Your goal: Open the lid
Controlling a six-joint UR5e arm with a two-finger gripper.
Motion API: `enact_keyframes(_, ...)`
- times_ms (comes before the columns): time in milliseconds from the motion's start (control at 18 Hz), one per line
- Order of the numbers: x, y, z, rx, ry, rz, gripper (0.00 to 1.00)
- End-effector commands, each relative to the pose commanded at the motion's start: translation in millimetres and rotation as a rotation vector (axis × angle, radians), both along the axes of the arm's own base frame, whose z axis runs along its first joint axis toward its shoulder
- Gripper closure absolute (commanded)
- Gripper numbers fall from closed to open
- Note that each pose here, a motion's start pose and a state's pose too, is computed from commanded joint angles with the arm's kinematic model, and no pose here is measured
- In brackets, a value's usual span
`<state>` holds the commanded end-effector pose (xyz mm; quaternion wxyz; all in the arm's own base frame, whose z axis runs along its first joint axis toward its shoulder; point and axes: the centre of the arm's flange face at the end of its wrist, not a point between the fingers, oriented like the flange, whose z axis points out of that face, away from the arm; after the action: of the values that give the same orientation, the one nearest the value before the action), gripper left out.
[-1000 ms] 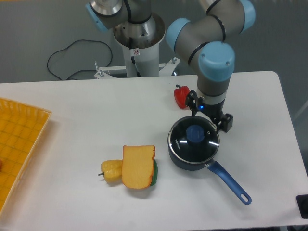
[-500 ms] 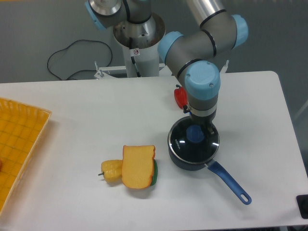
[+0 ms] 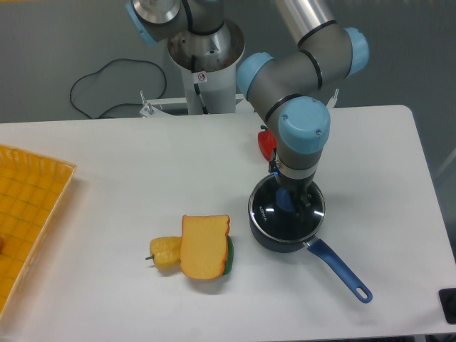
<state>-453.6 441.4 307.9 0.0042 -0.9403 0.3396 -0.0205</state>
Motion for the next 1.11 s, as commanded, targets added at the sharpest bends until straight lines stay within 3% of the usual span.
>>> enact_keyframes(1111,1,-3,-15,-0.010,0.006,-0.007,0.00)
